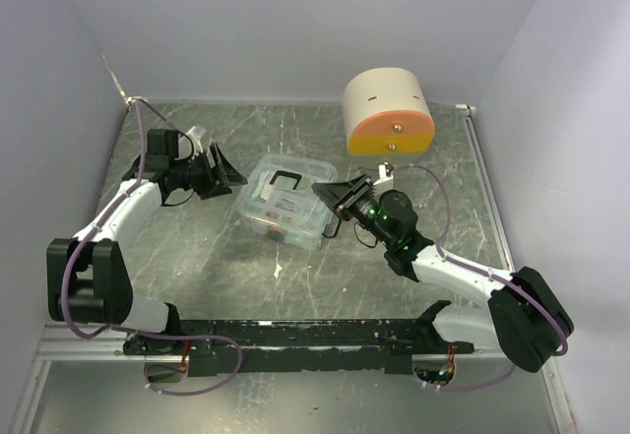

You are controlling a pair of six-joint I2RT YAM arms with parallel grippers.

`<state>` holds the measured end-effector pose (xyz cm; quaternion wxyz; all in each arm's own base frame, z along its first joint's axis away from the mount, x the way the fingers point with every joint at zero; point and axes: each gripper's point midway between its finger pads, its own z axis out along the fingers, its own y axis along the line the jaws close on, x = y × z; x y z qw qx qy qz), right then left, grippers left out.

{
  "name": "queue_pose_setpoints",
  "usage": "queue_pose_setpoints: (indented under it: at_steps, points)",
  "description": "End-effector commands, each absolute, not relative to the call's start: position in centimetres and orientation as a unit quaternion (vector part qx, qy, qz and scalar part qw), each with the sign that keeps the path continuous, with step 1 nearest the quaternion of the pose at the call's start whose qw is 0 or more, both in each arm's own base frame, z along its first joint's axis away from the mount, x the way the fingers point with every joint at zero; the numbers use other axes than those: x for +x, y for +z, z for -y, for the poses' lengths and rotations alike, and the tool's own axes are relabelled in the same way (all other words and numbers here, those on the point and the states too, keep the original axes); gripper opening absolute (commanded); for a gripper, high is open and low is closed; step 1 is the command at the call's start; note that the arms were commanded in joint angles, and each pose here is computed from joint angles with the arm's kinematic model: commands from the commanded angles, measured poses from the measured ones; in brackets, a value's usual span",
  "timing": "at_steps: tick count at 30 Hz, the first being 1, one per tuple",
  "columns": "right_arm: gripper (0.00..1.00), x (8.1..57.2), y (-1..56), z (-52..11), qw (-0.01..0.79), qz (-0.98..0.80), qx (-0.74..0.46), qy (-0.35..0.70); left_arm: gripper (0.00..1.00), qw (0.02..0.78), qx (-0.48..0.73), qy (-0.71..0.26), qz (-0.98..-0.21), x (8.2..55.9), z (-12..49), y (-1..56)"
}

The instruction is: Organize the medicine kit

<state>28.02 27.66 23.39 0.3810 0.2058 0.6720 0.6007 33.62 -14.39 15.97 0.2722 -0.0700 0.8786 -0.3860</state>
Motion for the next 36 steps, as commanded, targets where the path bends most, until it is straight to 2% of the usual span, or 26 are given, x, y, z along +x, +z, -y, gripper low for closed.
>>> queue_pose_setpoints:
  at_steps: [1, 9, 16, 20, 30, 36]
  points:
    - [0.27, 28.6, 22.8, -26.5, 0.400, -0.672, 0.224, 0.582, 0.77, 0.246, -0.066, -0.412, -0.875, 33.1, 15.1, 15.0]
    - [0.33, 28.5, 20.9, -26.5, 0.385, -0.693, 0.229, 0.565, 0.70, 0.228, -0.065, -0.410, -0.881, 32.9, 15.2, 14.0]
    - [0.51, 28.6, 19.4, -26.4, 0.378, -0.723, 0.224, 0.533, 0.66, 0.222, -0.066, -0.408, -0.883, 32.7, 15.3, 13.6]
    - [0.56, 28.6, 18.8, -25.9, 0.382, -0.741, 0.221, 0.507, 0.64, 0.221, -0.067, -0.404, -0.885, 32.8, 15.2, 13.4]
    - [0.59, 29.0, 17.7, -23.4, 0.409, -0.788, 0.215, 0.407, 0.64, 0.220, -0.070, -0.404, -0.885, 32.9, 15.2, 13.3]
    - [0.54, 29.1, 16.1, -22.8, 0.395, -0.821, 0.209, 0.356, 0.64, 0.219, -0.070, -0.409, -0.883, 32.9, 15.3, 13.5]
